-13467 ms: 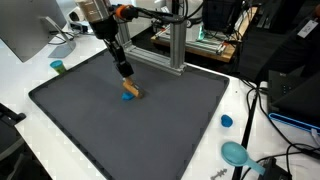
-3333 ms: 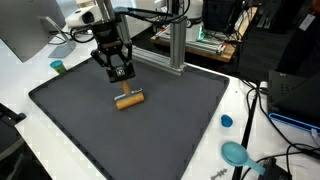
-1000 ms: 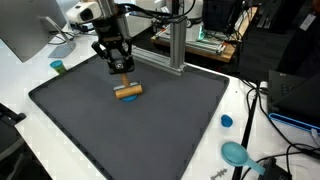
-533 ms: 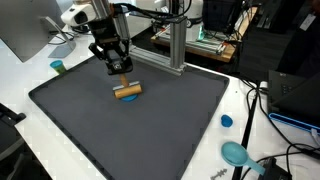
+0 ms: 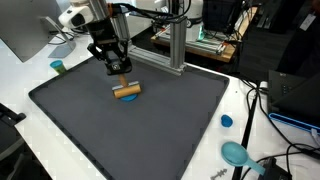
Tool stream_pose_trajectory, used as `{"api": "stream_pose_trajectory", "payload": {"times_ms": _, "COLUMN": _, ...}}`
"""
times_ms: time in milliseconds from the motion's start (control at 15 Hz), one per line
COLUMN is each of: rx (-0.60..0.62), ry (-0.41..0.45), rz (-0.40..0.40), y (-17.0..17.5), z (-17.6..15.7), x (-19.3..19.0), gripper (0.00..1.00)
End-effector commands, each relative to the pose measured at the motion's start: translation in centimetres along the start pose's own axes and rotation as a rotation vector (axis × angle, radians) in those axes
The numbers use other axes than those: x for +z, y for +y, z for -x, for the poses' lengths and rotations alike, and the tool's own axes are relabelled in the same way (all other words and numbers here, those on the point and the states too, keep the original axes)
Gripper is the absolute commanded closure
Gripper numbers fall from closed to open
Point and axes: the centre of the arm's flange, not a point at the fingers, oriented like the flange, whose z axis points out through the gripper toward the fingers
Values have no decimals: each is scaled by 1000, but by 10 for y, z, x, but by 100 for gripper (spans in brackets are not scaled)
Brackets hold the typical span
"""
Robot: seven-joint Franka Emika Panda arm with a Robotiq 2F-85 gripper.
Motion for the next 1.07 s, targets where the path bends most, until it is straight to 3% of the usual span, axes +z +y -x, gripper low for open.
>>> {"api": "stream_pose_trajectory", "payload": {"times_ms": 0, "rx": 21, "ry": -134, "rz": 11, "y": 16, "z": 10, "x": 62, "gripper": 78}}
{"api": "stream_pose_trajectory", "payload": {"times_ms": 600, "rx": 39, "ry": -152, "rz": 50, "y": 6, "z": 8, "x": 50, "gripper": 78}}
{"api": "stream_pose_trajectory", "payload": {"times_ms": 800, "rx": -68, "ry": -17, "rz": 25, "y": -14, "z": 0, "x": 17, "gripper": 78}}
{"api": "stream_pose_trajectory", "payload": {"times_ms": 1000, "rx": -189, "ry": 62, "rz": 24, "y": -29, "z": 7, "x": -14, "gripper": 78}}
